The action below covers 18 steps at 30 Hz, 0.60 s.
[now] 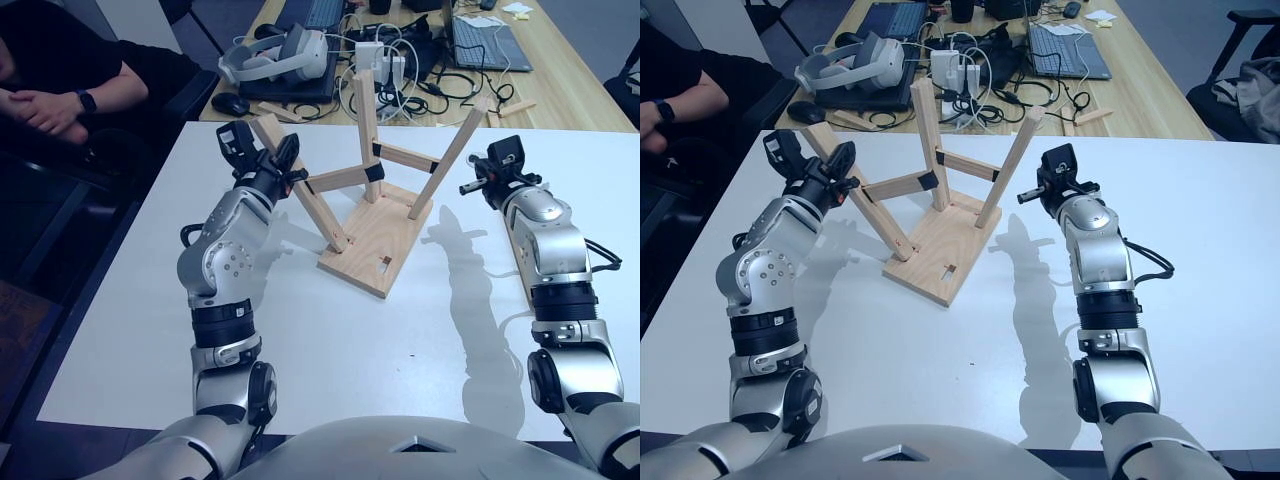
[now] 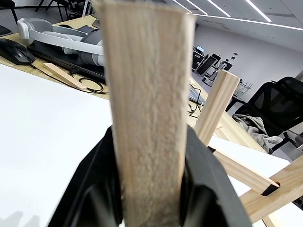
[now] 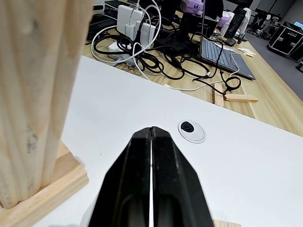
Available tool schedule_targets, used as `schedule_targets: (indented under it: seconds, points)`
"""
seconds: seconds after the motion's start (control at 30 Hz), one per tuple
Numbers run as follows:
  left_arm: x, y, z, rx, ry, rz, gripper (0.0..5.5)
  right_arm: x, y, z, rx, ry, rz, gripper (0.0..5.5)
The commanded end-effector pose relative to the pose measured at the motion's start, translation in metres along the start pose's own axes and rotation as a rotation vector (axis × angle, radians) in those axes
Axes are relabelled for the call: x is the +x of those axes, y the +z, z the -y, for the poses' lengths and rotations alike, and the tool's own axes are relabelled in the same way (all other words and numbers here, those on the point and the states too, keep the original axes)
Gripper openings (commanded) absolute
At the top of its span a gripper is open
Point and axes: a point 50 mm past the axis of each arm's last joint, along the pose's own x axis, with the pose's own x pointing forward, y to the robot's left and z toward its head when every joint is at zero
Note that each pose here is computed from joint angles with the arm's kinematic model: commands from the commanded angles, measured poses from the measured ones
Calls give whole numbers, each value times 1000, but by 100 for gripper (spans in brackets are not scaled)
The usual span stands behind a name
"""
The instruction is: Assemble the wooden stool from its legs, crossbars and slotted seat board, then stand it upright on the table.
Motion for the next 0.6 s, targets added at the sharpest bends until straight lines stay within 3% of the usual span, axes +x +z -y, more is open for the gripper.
schedule_targets:
  seconds: [0.03,0.33,0.6]
  points:
    - [-1,-12,-9,11,55,-64,102,1,5,-1,-9,11,13,0]
    - [-2,-27,5,91,-59,-24,102,1,6,-1,2,13,30,0]
    - [8,-42,13,179,-137,59,102,0,14,0,172,19,114,0]
